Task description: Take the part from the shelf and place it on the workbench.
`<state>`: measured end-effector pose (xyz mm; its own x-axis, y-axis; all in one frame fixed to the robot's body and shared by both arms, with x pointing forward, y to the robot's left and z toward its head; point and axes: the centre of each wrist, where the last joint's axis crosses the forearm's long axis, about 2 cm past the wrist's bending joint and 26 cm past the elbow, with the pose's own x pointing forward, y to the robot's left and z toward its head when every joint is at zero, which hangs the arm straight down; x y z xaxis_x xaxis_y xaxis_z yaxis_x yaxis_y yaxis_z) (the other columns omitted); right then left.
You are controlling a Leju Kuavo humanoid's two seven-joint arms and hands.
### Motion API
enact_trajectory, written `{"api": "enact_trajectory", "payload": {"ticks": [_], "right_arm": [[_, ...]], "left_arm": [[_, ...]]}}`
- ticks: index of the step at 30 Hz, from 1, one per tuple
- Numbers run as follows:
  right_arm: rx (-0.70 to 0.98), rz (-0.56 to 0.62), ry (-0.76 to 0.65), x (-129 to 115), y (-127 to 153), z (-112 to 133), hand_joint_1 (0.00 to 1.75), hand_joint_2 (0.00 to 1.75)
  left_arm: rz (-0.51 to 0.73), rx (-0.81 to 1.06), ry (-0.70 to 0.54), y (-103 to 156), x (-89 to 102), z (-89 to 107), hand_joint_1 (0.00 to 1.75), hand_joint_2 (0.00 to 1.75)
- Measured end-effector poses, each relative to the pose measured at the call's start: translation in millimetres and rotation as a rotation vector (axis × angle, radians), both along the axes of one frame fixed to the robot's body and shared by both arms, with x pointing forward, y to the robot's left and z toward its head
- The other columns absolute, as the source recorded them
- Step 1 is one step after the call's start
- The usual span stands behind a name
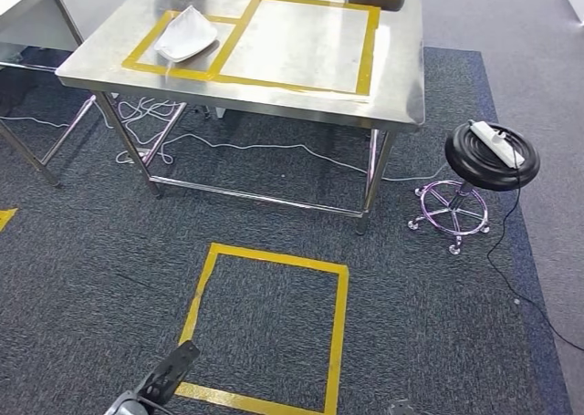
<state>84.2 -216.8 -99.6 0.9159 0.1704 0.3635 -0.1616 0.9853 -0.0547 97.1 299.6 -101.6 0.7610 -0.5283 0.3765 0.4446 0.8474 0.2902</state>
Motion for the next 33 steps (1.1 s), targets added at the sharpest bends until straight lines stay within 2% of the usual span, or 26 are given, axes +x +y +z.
{"api": "enact_trajectory", "payload": {"ticks": [3,6,13,17,19,23,33], "right_arm": [[-0.005,-0.016,0.008,-6,-3,-1,0.0,0.0],[-0.013,-0.012,0.015,-7,-5,-2,0.0,0.0],[-0.023,-0.006,0.021,-7,-8,-2,0.0,0.0],[-0.025,-0.007,0.022,-7,-9,-2,0.0,0.0],[-0.025,-0.007,0.023,-7,-9,-2,0.0,0.0],[-0.023,-0.006,0.032,-8,-9,-3,0.0,0.0],[-0.018,0.005,0.045,-12,-9,-3,0.0,0.0]], "left_arm": [[0.118,-0.044,0.074,-9,-19.6,-4.1,0.0,0.0],[0.212,-0.078,0.108,-14,-27.4,-5.5,0.0,0.0],[0.247,-0.085,0.095,-14,-30.4,-5.9,0.0,0.0],[0.241,-0.082,0.087,-15,-30.3,-5.9,0.0,1.75],[0.229,-0.074,0.08,-15,-30.0,-5.8,0.0,1.75],[0.202,-0.067,0.068,-16,-27.6,-5.4,0.0,0.0],[0.168,-0.045,0.086,-16,-24.2,-4.8,0.0,0.0]]}}
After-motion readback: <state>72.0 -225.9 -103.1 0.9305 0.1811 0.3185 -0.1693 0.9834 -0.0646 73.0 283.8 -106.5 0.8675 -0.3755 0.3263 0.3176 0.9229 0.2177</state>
